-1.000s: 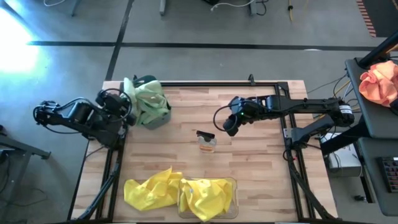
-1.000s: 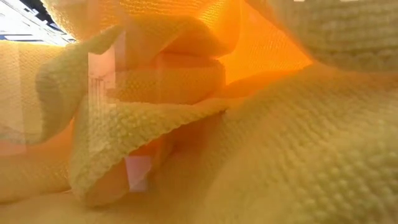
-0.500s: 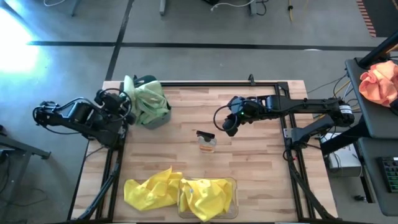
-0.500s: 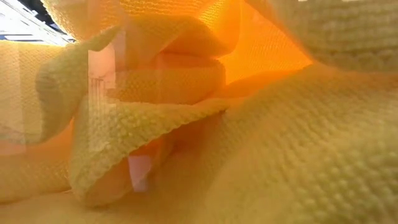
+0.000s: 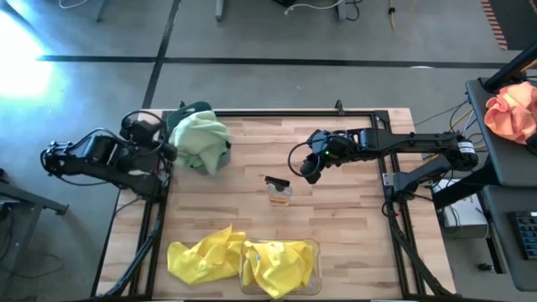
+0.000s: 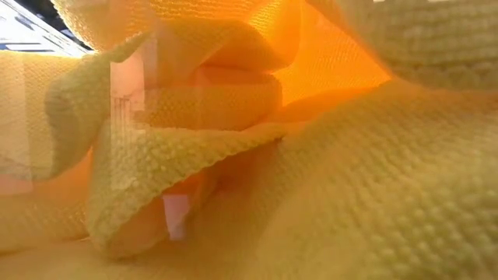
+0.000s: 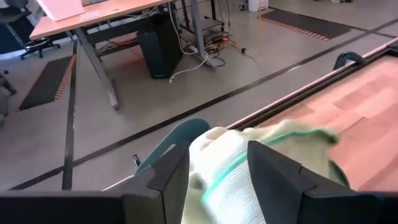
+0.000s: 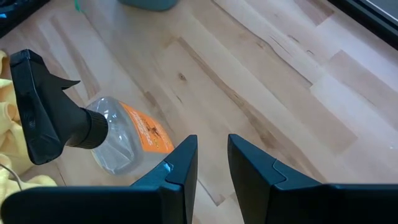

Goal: Sort microfiber towel by color & place in baskets
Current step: Put the yellow towel into the transparent bin

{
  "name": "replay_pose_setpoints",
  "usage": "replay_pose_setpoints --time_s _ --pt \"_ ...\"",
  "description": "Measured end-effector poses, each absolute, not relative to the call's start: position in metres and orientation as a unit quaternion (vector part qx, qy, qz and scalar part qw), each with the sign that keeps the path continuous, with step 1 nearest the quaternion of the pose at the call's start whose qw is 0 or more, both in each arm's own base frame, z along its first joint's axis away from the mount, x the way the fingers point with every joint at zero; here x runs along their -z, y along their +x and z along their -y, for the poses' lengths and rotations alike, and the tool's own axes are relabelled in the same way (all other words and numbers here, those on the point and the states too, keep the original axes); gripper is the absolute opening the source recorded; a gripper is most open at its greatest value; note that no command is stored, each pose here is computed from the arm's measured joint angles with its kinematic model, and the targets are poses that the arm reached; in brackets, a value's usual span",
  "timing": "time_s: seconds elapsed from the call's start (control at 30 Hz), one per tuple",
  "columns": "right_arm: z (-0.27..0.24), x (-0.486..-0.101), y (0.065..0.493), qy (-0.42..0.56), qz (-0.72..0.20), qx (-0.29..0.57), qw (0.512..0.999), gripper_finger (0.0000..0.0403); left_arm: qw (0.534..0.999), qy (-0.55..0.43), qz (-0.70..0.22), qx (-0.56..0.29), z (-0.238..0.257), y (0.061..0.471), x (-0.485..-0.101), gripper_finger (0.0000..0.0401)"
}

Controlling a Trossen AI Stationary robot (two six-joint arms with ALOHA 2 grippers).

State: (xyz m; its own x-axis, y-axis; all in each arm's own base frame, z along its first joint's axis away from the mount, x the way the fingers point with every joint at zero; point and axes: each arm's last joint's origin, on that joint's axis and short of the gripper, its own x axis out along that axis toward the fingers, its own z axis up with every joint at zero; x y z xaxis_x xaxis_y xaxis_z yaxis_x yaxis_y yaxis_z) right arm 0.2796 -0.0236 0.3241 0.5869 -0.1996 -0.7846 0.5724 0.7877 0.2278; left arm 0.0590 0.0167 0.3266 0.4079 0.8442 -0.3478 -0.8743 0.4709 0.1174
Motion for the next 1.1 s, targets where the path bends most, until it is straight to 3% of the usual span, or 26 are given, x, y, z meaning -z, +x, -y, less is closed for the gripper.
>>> replay_pose_setpoints --time_s 0.17,0.33,0.6,1.1 --pt "0.024 -0.324 0.28 0.236 -0.395 0.225 0.859 0.0082 0.845 -0.063 -0.179 -0.501 -0.017 0.056 -0.328 0.0148" --pt "0.024 -0.324 0.28 0.236 -0.395 0.225 0.859 0.0082 0.873 -0.173 -0.212 -0.404 -0.011 0.063 -0.328 0.0148" --pt "0.024 -0.326 0.282 0.274 -0.365 0.249 0.854 0.0082 0.877 -0.271 -0.286 -0.273 0.002 0.089 -0.318 0.0148" --pt "-0.003 -0.354 0.293 0.29 -0.296 0.187 0.891 0.0082 0.833 -0.324 -0.442 -0.074 0.037 0.121 -0.306 0.0148"
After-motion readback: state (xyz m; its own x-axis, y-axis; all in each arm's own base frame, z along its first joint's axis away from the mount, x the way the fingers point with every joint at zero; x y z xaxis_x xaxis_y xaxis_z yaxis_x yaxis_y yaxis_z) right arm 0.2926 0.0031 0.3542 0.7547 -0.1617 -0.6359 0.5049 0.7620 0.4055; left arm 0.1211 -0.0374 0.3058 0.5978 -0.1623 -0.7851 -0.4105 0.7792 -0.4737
